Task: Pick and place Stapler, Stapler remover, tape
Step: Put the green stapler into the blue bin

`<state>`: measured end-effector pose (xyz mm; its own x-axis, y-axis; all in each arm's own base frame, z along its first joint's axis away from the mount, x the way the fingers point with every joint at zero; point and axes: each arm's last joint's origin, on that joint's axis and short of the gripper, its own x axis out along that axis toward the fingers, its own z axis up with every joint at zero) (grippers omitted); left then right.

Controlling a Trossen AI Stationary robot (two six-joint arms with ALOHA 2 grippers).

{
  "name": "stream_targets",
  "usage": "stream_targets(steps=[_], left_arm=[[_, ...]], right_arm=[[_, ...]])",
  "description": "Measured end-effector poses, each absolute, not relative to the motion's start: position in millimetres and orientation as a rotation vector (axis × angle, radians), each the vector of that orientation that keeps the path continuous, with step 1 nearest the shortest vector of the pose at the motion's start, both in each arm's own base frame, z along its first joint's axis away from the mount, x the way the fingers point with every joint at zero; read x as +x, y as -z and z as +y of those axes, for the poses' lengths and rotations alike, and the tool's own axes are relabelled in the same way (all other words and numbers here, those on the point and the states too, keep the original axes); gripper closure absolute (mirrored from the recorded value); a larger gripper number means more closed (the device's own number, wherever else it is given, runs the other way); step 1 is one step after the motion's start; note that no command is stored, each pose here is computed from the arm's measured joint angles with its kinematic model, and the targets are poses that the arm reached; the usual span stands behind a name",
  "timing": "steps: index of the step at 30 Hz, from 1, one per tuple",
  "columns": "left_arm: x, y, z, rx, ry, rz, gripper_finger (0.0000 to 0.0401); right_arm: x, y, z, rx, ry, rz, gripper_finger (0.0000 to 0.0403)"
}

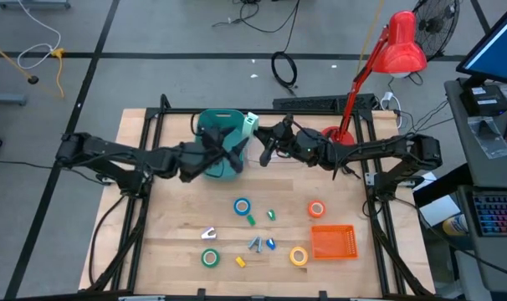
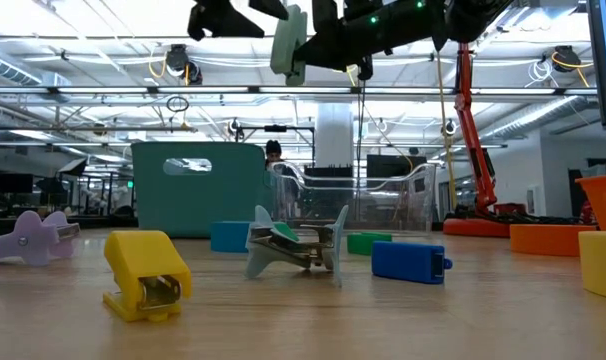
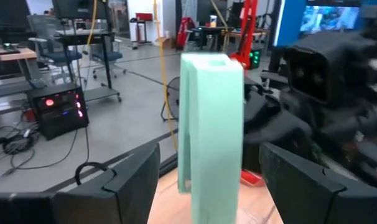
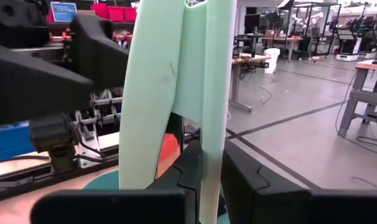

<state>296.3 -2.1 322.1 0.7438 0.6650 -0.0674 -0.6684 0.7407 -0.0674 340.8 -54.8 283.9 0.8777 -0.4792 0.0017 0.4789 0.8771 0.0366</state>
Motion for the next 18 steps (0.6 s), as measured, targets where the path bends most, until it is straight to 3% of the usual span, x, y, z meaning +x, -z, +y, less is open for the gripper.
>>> stream_targets(steps=[18], left_arm=[[318.2, -324.2, 13.4, -0.110, -0.734, 0.050, 0.0124]], right_arm=[[340.9, -282.6, -54.6, 0.006, 0.494, 0.009, 0.0375]])
